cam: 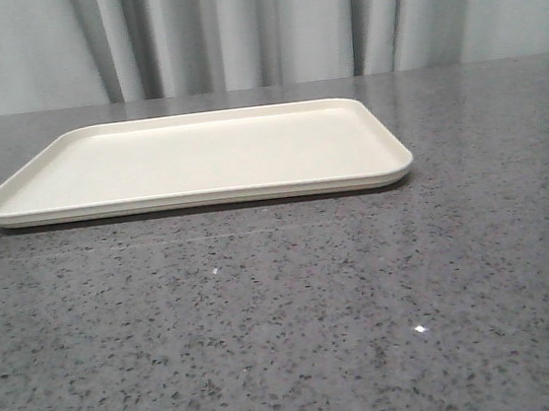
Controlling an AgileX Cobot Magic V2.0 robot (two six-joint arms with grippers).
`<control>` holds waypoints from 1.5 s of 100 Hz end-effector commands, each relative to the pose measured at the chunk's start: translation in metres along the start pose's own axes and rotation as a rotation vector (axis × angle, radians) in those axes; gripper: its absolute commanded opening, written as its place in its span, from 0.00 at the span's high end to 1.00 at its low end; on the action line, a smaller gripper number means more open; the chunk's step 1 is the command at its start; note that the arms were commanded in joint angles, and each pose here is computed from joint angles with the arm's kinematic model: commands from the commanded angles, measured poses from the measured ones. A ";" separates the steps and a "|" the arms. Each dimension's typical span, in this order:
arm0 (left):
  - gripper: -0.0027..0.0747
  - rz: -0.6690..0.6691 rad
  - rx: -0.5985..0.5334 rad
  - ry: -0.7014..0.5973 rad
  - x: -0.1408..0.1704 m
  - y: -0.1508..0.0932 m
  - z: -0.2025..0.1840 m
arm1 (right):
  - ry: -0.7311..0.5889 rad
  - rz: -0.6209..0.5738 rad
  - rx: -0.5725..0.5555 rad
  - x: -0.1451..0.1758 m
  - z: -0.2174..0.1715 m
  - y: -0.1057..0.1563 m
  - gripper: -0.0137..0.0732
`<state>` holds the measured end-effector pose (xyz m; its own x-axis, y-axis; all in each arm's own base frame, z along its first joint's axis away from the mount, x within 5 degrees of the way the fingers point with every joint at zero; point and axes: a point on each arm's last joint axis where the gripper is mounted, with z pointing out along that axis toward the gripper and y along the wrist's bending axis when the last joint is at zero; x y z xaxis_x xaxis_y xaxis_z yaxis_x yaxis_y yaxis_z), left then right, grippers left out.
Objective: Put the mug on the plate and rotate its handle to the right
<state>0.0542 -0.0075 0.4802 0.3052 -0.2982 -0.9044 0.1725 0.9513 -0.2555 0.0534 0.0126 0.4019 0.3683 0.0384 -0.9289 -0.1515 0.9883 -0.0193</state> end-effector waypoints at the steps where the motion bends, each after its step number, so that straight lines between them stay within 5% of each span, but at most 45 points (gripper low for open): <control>1: 0.95 -0.007 0.013 -0.039 -0.016 -0.004 0.009 | -0.014 -0.009 0.022 -0.008 0.004 -0.002 0.63; 46: 0.53 0.023 0.015 0.012 -0.025 -0.007 0.024 | -0.063 -0.008 0.049 -0.024 0.002 -0.004 0.49; 70: 0.53 0.044 0.009 0.024 -0.025 -0.007 0.024 | -0.078 0.035 0.059 -0.028 0.001 -0.005 0.34; 111: 0.53 0.049 0.010 0.057 -0.024 -0.008 0.024 | -0.085 0.104 0.061 -0.028 0.001 -0.005 0.28; 150: 0.53 0.049 0.009 0.011 -0.028 -0.008 0.022 | -0.100 0.109 0.196 -0.030 -0.003 -0.017 0.28</control>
<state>0.0687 -0.0097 0.5014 0.2140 -0.2248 -0.9506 0.1533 0.9688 -0.1946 0.0456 -0.0048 0.4187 0.4255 0.1512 -0.8922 -0.0278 0.9877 0.1541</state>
